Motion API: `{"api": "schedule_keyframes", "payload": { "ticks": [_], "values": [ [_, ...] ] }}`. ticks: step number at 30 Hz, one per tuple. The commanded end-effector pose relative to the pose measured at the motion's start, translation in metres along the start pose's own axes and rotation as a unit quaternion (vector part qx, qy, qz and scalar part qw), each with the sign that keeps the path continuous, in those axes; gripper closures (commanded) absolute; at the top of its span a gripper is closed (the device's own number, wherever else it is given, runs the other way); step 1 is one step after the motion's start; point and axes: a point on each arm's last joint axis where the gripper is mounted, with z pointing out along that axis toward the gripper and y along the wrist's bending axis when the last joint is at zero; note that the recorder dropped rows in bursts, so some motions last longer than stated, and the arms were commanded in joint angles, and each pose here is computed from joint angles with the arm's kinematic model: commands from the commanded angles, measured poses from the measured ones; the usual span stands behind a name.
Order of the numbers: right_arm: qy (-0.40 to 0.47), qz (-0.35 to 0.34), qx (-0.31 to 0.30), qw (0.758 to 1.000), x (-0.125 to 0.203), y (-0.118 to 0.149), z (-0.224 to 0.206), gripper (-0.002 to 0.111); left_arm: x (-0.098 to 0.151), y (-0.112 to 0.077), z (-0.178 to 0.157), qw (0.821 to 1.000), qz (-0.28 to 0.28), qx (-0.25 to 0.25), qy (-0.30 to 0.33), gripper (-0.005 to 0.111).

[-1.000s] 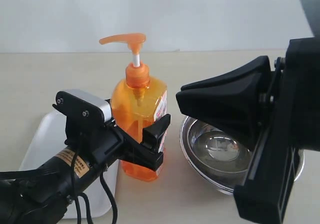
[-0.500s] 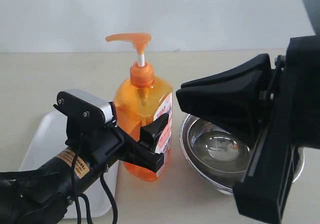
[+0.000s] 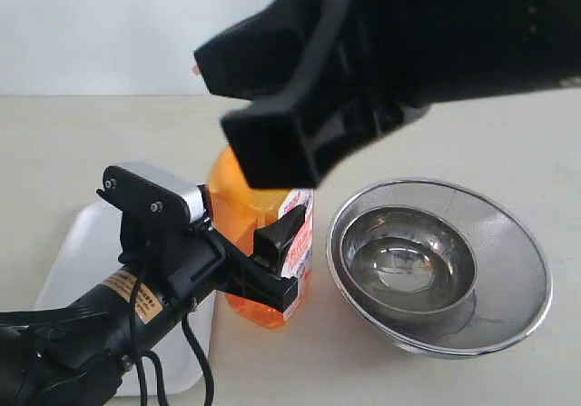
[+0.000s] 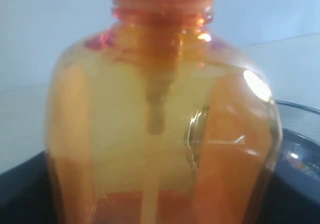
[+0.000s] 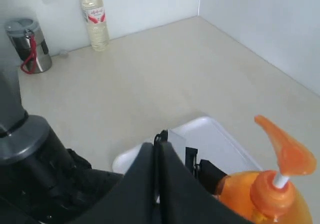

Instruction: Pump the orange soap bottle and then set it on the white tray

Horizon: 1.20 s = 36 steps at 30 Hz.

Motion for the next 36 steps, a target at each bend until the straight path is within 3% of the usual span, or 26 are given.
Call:
{"api": "schedule_keyframes", "payload": {
  "ticks": [1,11,16,22,36],
  "values": [
    [0.012,-0.018,-0.001,1.0,-0.009,-0.004,0.019,0.108,0.0,-0.001,0.0,1.0,-0.004,0.001,-0.004,0.102],
    [0.073,-0.055,0.019,0.996,-0.019,-0.022,0.077,0.108,0.0,-0.001,0.0,1.0,-0.005,0.001,-0.004,0.102],
    [0.145,-0.052,0.066,0.986,-0.036,-0.037,0.089,0.108,0.0,-0.001,0.0,1.0,-0.005,0.001,-0.004,0.102],
    [0.182,-0.046,0.067,0.98,-0.053,-0.039,0.093,0.108,0.0,-0.001,0.0,1.0,-0.005,0.001,-0.004,0.102],
    [0.271,-0.072,0.083,0.956,-0.041,-0.053,0.129,0.108,0.0,-0.001,0.0,1.0,-0.005,0.001,-0.004,0.102]
  ]
}}
